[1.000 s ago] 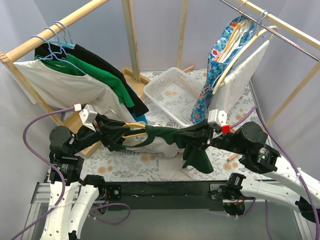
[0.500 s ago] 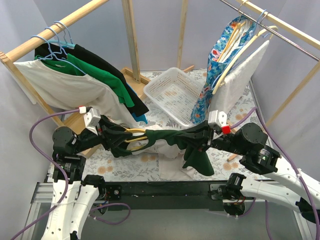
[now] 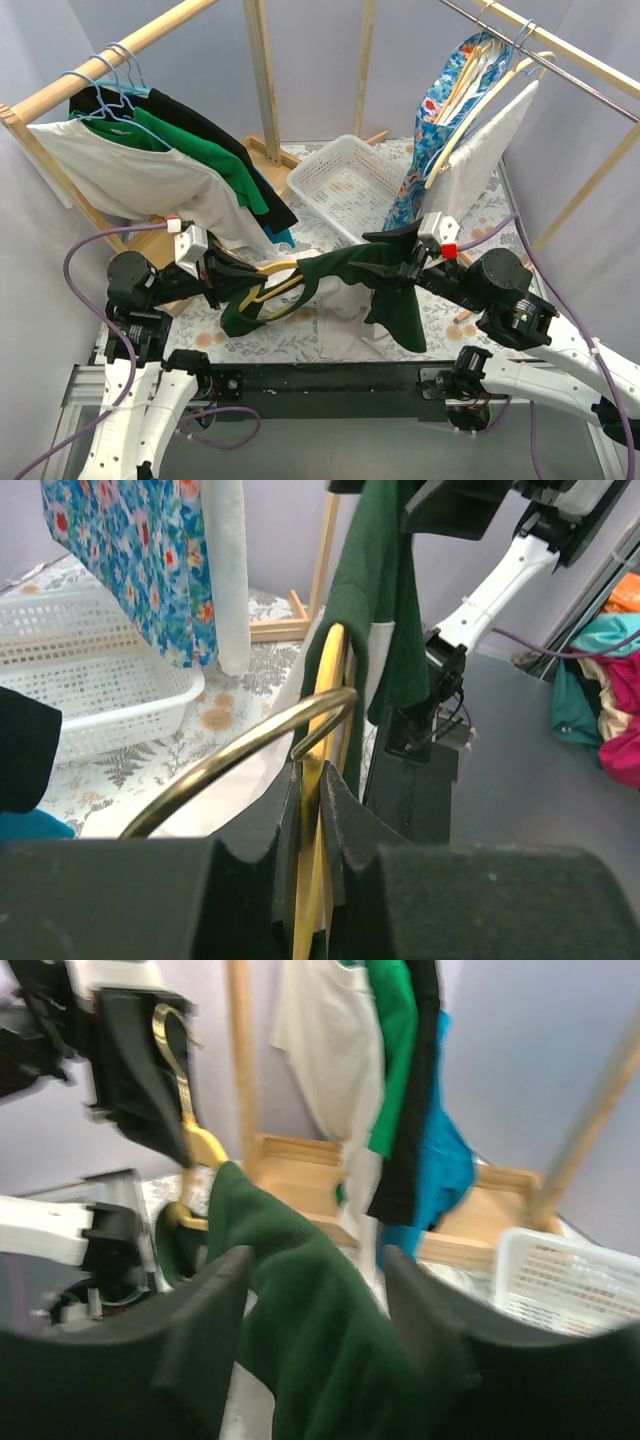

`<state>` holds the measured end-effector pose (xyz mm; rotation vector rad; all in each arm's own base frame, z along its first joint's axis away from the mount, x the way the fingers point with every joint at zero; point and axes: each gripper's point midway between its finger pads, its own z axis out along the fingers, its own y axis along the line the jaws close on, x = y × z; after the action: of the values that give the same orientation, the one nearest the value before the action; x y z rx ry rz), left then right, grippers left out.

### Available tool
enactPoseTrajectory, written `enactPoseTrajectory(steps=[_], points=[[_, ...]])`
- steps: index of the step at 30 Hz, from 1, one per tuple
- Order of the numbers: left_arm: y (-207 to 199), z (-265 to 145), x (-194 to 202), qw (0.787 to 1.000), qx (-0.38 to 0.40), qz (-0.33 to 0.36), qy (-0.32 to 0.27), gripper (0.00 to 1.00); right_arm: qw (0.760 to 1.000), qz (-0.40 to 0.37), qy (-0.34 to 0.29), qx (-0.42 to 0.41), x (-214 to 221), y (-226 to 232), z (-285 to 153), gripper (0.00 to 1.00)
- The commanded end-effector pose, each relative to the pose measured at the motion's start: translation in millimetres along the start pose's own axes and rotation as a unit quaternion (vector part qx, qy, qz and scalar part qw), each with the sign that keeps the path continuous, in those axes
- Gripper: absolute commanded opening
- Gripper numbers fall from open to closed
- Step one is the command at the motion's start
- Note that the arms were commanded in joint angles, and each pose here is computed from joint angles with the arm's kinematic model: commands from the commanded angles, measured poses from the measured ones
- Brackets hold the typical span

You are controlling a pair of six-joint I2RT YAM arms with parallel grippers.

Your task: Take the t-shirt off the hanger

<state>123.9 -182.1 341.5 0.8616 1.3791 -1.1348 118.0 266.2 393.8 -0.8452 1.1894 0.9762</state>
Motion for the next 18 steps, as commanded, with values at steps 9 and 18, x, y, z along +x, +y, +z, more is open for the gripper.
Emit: enactPoseTrajectory(steps=[9,18], points=[[34,-5,-34,0.992,-0.105,0.061,0.025,0.0,0.962,-0.065,0.037,0.263,20,-90,-47,0.84],[4,-14,-44,0.993,-0.088,0.082,0.02,0.0,0.957,-0.07,0.053,0.276,36,-94,-52,0.78]])
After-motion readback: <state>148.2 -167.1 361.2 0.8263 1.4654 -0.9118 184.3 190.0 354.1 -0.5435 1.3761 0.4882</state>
